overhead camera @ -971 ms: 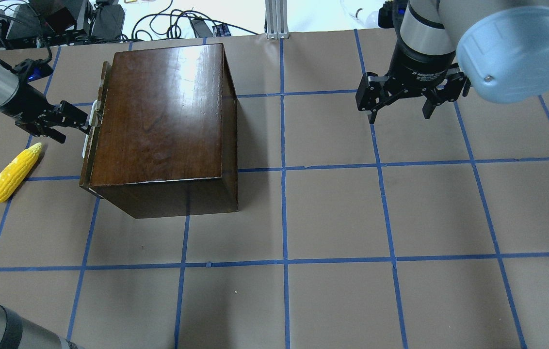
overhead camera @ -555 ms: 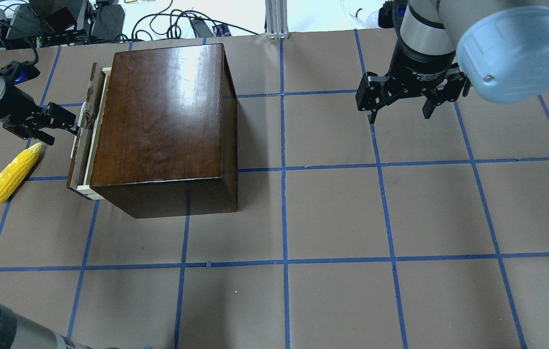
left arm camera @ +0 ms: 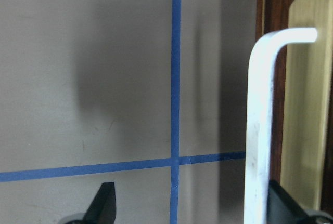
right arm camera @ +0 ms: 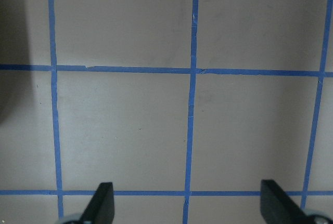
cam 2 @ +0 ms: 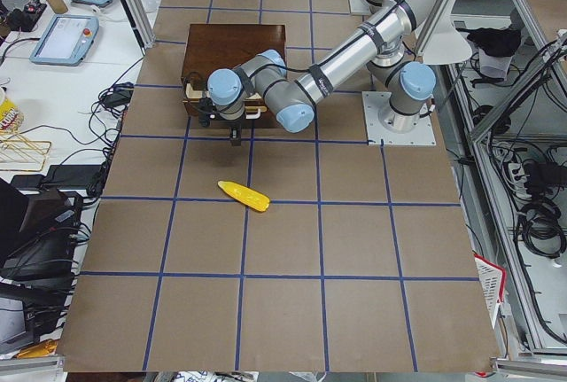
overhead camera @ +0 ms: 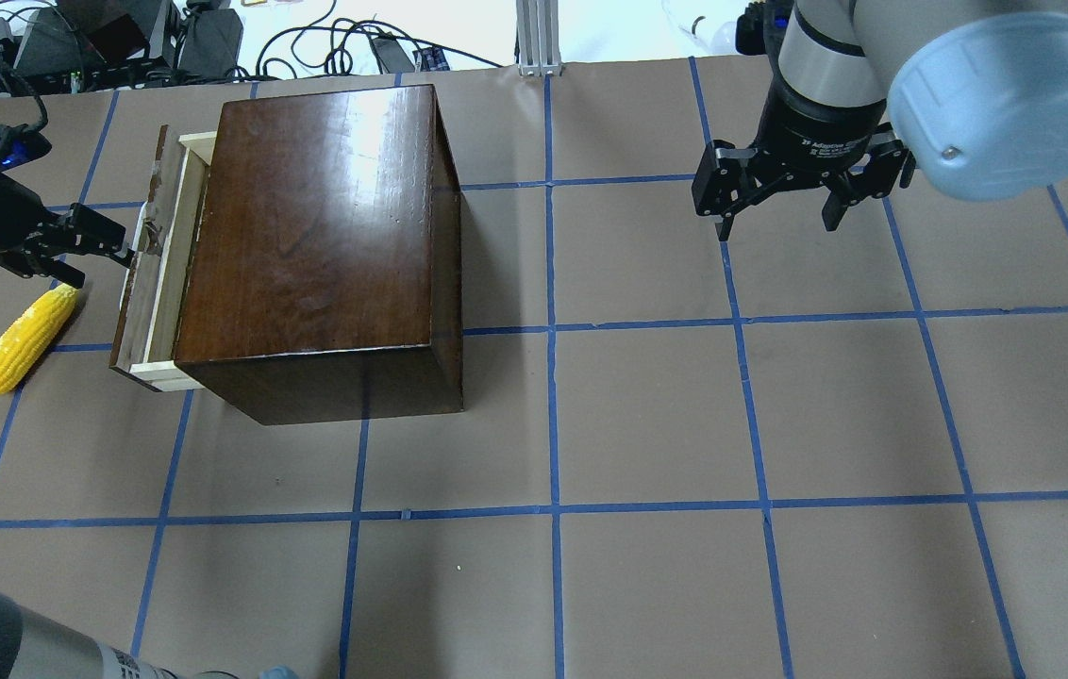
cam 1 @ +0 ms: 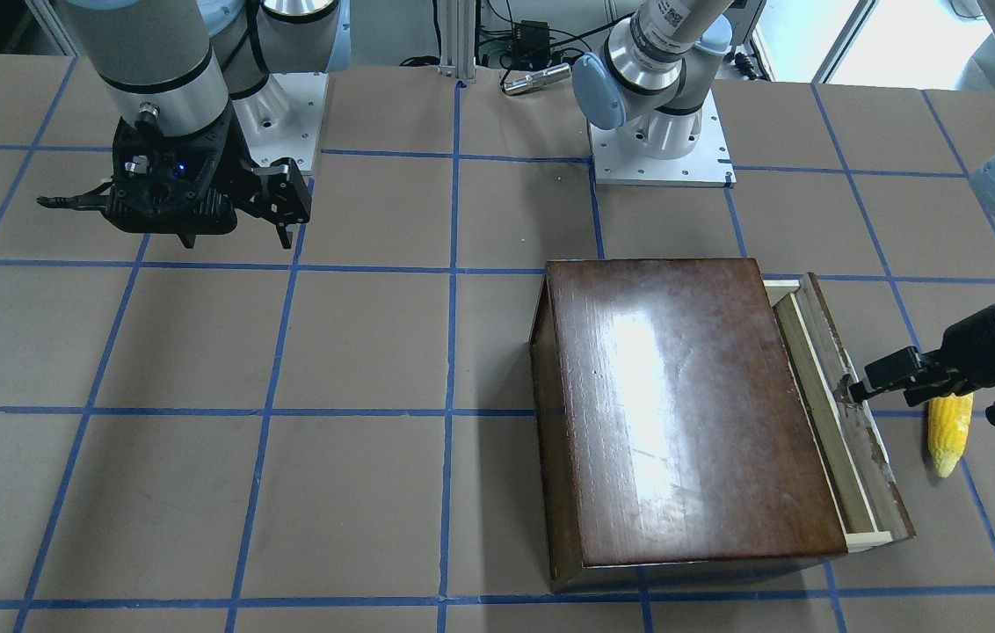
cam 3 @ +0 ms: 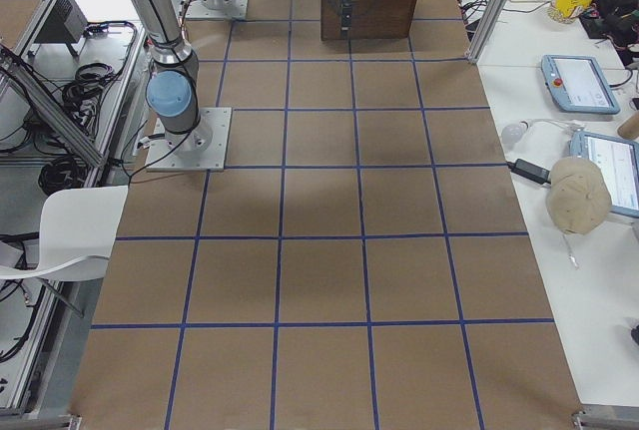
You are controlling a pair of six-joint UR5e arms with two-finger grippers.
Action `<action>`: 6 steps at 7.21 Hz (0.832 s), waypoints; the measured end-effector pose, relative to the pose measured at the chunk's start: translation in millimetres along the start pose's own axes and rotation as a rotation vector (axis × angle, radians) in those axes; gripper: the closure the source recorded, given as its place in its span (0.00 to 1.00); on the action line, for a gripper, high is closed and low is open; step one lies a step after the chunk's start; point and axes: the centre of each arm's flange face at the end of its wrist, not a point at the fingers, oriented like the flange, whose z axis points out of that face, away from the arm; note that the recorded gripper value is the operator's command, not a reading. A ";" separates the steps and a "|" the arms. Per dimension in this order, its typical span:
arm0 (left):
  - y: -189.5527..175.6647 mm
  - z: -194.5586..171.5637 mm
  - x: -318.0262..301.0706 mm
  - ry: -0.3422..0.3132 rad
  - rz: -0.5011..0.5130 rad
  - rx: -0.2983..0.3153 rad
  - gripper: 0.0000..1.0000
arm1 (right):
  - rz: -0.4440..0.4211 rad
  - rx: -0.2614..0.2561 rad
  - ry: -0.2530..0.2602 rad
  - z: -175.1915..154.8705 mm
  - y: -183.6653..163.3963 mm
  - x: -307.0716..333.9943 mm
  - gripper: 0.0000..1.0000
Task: Open drawer and put corn inside
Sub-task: 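Pull the drawer handle outward with the left gripper, then release the handle and move the left gripper down onto the corn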
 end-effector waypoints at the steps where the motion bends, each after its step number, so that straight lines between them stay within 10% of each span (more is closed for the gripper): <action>1: 2.2 -1.6 -8.2 0.000 -0.010 0.003 0.00 | 0.000 0.000 0.000 0.0 0.0 0.0 0.00; 6: 6.6 -7.0 -36.5 -0.007 -0.031 0.009 0.00 | 0.000 0.000 0.000 0.0 0.0 0.0 0.00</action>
